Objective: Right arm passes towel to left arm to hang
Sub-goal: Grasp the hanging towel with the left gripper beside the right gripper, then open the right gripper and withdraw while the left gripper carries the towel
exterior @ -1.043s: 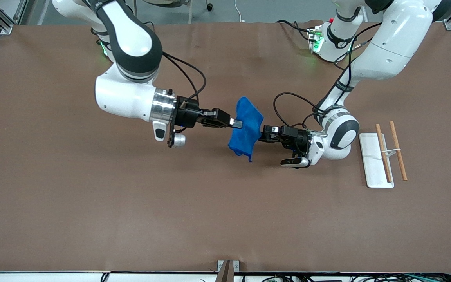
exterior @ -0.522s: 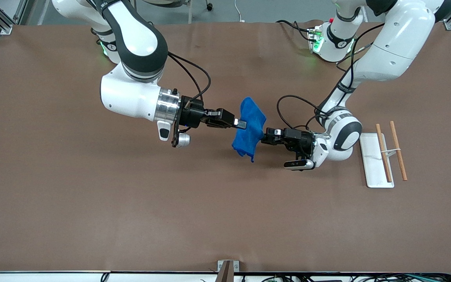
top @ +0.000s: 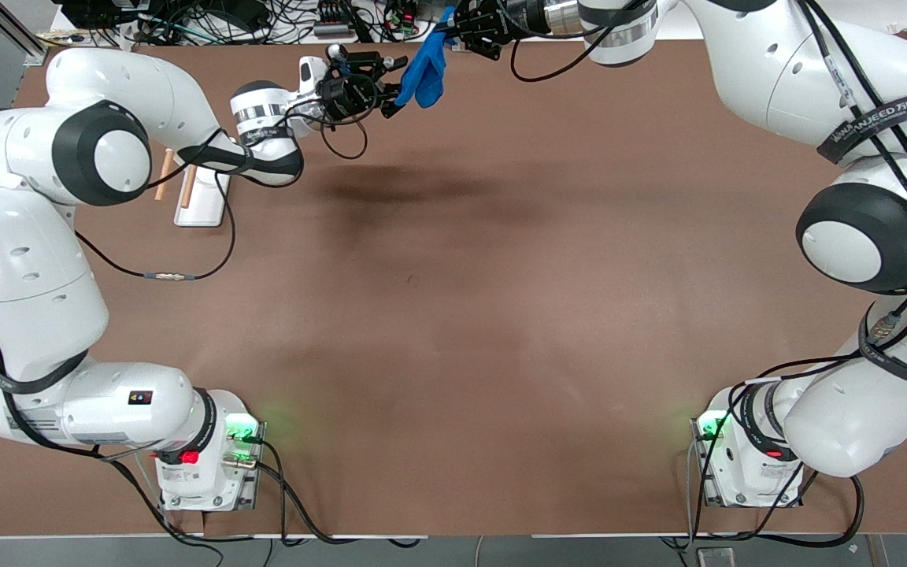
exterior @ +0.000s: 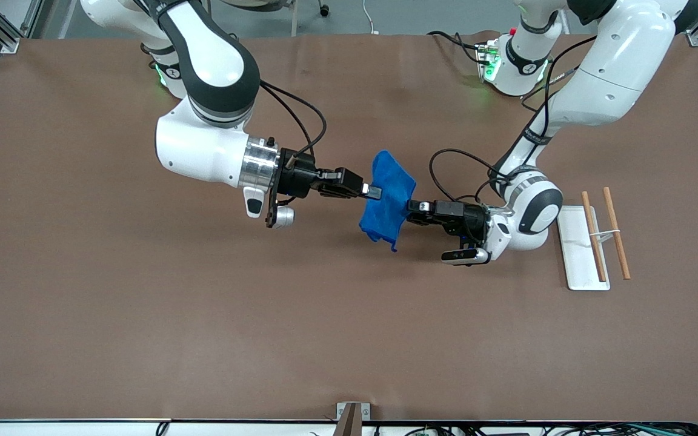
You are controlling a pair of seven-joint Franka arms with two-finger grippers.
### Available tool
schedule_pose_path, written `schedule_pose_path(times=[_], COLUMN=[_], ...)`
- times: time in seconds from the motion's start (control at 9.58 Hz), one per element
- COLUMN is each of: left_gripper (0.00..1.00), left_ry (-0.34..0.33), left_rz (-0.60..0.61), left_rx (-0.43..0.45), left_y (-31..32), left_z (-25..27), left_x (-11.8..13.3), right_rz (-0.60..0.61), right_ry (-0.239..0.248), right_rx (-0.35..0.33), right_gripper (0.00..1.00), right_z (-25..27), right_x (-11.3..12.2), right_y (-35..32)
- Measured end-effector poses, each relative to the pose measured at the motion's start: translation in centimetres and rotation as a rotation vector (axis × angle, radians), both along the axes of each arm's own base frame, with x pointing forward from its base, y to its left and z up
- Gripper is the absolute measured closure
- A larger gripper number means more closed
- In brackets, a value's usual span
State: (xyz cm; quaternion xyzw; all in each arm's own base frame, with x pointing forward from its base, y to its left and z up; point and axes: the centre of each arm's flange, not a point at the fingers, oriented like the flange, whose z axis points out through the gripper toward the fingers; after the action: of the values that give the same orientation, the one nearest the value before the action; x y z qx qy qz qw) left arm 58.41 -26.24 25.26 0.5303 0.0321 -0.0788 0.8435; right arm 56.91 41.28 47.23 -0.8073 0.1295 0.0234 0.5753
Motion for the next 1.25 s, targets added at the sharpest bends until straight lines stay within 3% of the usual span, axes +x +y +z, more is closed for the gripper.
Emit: schedule_pose_path(times=[0.21, 0.31, 0.52, 0.73, 0.94, 1.15, 1.25], left_gripper=[0.9, 0.97, 0.97, 0.97, 0.97, 0.97, 0.97], left_ry=[0.008, 0.034, 0.101, 0.174, 0.262, 0.343, 0.357], left_rz=[-0.012, -0.047, -0.132, -0.208, -0.264, -0.274, -0.262], left_rx=[0.01, 0.032, 0.114, 0.29, 0.558, 0.832, 0.933], left_y=[0.8, 1.8, 5.4, 9.6, 14.2, 19.3, 22.3], left_z=[0.5, 1.2, 3.6, 6.3, 9.9, 11.5, 11.1], left_x=[0.8, 1.7, 3.9, 5.1, 5.3, 4.6, 4.3], right_rz=[0.0, 0.0, 0.0, -0.008, 0.042, 0.146, 0.181], right_ry=[0.0, 0.0, 0.002, 0.005, -0.023, -0.035, -0.032], right_rx=[0.0, 0.0, -0.001, -0.023, -0.151, -0.345, -0.49], right_gripper=[0.95, 0.95, 0.93, 0.65, 0.33, 0.01, 0.0], right_z=[0.0, 0.0, -0.2, -1.0, -2.8, -3.6, -3.4], right_x=[0.0, 0.0, 0.0, 0.5, 1.6, 3.7, 4.5], right_y=[0.0, 0.0, 0.0, -0.7, -3.5, -9.3, -12.9])
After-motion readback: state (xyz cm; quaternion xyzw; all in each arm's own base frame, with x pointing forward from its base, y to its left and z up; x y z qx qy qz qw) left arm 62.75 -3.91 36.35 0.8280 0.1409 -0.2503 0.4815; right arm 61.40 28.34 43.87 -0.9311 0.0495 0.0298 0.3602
